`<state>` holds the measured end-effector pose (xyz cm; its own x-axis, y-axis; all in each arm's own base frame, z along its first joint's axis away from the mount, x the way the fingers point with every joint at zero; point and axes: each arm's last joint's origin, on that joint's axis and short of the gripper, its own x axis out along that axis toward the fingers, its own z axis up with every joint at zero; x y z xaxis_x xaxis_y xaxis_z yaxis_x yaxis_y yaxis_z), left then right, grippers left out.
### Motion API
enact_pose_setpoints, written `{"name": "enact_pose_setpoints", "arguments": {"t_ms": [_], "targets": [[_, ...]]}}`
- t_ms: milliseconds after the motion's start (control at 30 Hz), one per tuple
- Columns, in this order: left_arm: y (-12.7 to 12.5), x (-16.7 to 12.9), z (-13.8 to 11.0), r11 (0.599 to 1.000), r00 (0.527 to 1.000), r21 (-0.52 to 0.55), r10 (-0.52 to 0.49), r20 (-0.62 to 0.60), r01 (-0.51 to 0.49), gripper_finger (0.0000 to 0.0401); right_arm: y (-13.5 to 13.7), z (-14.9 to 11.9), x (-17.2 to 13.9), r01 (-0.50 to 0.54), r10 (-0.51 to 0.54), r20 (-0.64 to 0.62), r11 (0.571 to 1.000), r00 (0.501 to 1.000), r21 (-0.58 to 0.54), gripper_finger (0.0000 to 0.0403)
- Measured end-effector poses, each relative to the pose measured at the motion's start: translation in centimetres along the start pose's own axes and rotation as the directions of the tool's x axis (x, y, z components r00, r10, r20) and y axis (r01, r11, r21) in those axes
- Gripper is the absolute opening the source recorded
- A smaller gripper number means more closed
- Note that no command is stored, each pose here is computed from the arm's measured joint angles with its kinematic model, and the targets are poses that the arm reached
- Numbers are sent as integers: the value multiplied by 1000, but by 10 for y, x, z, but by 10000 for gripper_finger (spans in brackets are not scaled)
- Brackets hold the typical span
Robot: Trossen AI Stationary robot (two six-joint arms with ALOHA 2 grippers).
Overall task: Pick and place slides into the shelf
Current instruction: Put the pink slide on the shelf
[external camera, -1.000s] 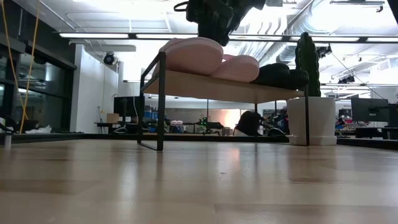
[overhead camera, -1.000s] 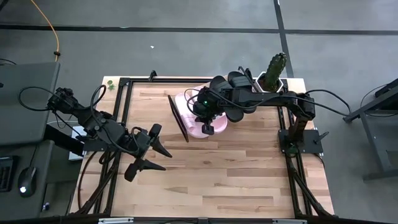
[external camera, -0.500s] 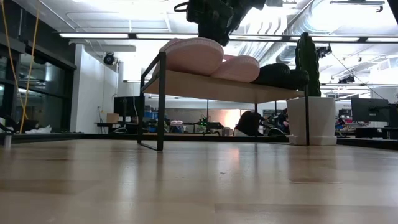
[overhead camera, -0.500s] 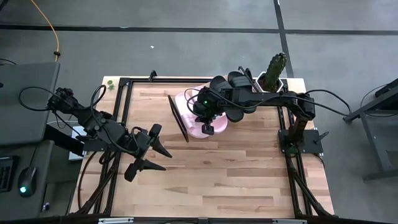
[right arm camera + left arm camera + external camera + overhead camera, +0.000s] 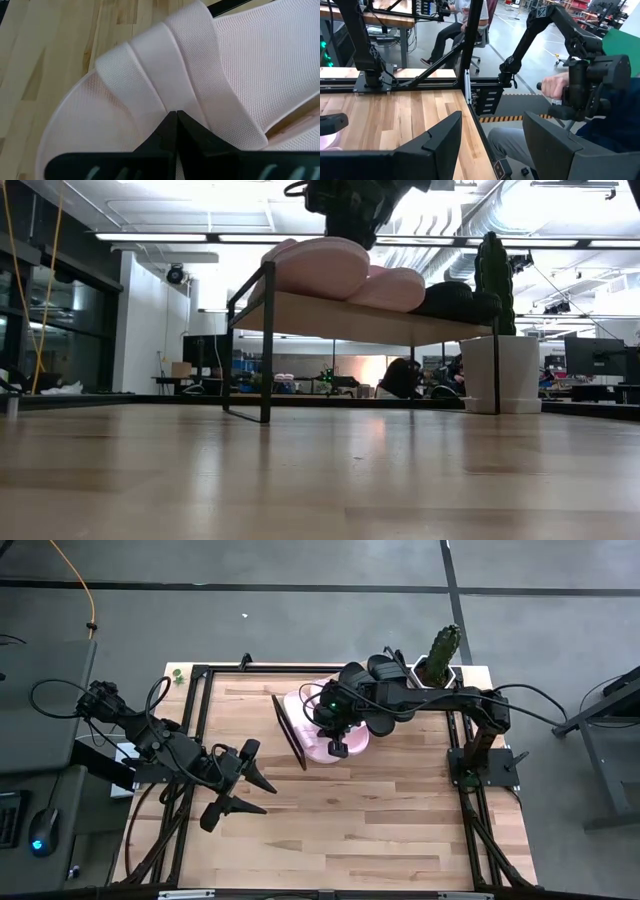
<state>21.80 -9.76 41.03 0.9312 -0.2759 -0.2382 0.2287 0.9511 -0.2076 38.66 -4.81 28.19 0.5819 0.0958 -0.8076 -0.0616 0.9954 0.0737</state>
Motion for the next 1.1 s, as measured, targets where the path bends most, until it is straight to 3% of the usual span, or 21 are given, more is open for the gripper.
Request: {"name": "enact_pose_setpoints", "arguments": {"t_ms": [567,1100], "targets": [[0,0,0,1000,1000,0,0,0,0,200,-2,1,-7,16,-16,17,1000,1000,-14,0],[0,1,0,1000,1000,0,1,-3,-1,200,0,4,-40,34,-31,96,999,995,-21,0]]}}
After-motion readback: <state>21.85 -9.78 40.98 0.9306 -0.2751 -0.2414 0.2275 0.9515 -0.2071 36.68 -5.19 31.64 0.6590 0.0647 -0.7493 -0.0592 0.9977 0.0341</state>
